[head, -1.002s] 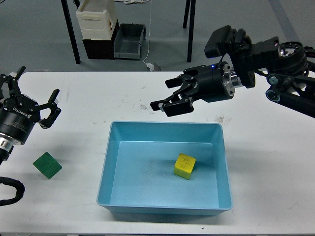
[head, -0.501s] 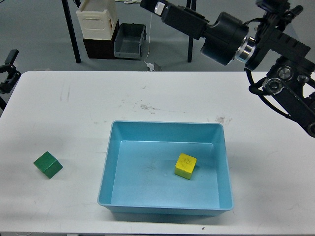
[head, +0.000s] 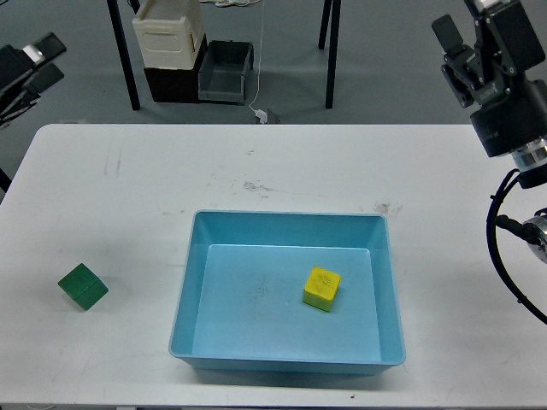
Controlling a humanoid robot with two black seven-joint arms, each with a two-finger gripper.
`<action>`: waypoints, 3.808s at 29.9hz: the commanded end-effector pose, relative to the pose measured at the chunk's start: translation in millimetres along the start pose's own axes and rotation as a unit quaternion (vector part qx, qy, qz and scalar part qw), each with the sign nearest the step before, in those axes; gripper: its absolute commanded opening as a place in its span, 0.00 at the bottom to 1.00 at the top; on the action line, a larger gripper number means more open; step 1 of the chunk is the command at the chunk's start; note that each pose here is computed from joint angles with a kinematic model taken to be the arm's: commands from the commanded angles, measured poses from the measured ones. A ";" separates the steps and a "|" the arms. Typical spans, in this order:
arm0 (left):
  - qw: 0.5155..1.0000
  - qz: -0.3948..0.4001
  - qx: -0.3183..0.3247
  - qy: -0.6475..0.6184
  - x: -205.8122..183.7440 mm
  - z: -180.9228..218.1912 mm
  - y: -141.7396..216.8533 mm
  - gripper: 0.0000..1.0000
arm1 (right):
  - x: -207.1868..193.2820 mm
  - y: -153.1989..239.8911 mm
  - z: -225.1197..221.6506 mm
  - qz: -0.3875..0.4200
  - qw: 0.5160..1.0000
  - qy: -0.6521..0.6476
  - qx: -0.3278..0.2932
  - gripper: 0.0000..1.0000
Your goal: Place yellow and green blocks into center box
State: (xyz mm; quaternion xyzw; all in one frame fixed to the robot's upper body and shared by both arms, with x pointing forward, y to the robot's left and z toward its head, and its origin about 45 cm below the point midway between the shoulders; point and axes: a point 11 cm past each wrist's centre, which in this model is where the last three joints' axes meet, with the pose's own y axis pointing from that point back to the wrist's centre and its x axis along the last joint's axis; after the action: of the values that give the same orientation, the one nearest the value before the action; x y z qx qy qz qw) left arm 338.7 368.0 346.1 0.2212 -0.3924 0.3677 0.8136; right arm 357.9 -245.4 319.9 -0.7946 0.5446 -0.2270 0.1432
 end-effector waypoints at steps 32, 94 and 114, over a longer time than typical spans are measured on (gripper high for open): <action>0.820 -0.491 0.125 -0.266 -133.0 -66.7 49.2 1.00 | 12.9 132.1 40.9 0.189 0.973 -0.077 -0.107 0.97; 0.817 -0.493 0.170 -0.246 -160.1 -126.2 52.8 0.58 | 10.7 140.0 43.7 0.196 0.970 -0.088 -0.116 0.97; 0.911 -0.286 0.172 -0.244 -24.6 -88.9 1.4 0.24 | 29.3 165.0 49.0 0.259 0.953 -0.065 -0.142 0.99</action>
State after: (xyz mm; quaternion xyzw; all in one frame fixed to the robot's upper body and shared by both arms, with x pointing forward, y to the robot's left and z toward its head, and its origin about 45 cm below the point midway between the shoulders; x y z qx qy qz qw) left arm 352.3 420.0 233.4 0.5630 -0.4071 0.0736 0.7154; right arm 263.7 -326.2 208.8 -0.6661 0.7338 -0.0541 0.1221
